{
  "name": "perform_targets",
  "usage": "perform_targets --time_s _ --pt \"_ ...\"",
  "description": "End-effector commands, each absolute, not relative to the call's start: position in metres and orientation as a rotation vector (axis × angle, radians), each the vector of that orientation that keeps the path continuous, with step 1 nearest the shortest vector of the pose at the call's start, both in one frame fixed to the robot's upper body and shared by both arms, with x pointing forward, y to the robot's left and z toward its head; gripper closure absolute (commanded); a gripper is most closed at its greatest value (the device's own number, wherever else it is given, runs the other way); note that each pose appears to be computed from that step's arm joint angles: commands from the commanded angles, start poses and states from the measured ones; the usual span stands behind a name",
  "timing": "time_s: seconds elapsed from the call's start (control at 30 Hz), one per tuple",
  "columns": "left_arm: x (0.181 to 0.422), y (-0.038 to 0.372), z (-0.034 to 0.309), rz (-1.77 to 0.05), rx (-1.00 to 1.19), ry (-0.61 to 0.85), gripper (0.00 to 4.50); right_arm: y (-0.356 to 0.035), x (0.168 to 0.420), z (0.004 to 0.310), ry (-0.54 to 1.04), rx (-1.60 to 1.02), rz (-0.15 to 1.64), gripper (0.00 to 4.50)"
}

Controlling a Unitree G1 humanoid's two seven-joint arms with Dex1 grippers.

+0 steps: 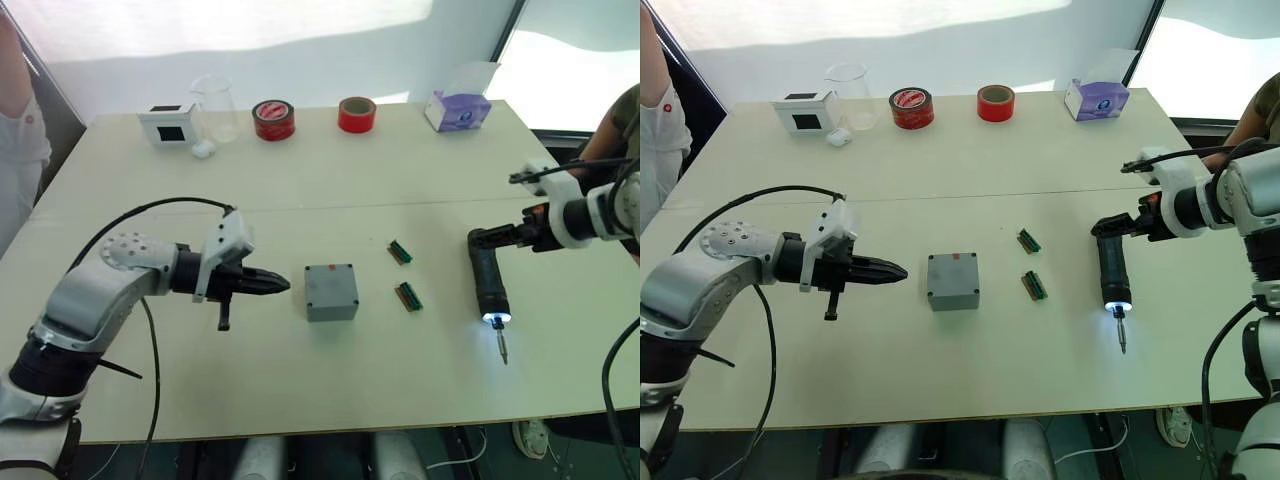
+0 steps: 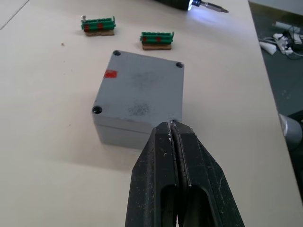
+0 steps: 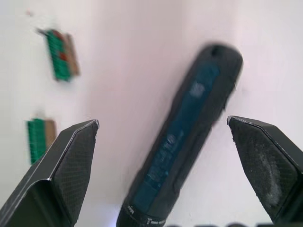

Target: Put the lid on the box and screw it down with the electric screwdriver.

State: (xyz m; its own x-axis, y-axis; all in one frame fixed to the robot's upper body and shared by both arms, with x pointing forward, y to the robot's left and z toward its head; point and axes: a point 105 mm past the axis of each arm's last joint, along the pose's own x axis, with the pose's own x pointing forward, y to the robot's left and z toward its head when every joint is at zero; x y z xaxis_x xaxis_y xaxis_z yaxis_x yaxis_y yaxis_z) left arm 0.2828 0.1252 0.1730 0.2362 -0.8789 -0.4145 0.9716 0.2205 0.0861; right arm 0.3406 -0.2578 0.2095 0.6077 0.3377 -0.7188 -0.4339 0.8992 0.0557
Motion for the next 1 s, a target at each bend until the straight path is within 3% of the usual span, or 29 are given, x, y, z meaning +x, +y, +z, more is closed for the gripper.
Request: perform_targets --time_s 0.03,0.2,0.4,0.73,1.0 --pt "0.296 0.131 0.169 -1.202 0.412 0.267 4.50 -0.191 0.316 0.227 0.584 -0.317 0.797 0.01" --pt "0.296 0.121 0.143 -1.186 0.413 0.300 4.50 -0.142 0.266 0.176 0.563 -0.517 1.085 0.01" --pt "0.301 0.104 0.131 -1.193 0.412 0.277 4.50 -0.117 0.265 0.148 0.555 -0.509 1.106 0.01" --pt "0.315 0.083 0.122 -1.239 0.483 0.246 4.50 -0.095 0.258 0.133 0.602 -0.418 1.154 0.01" --pt "0.343 0.076 0.133 -1.213 0.483 0.173 4.50 -0.083 0.242 0.144 0.611 -0.269 1.198 0.01"
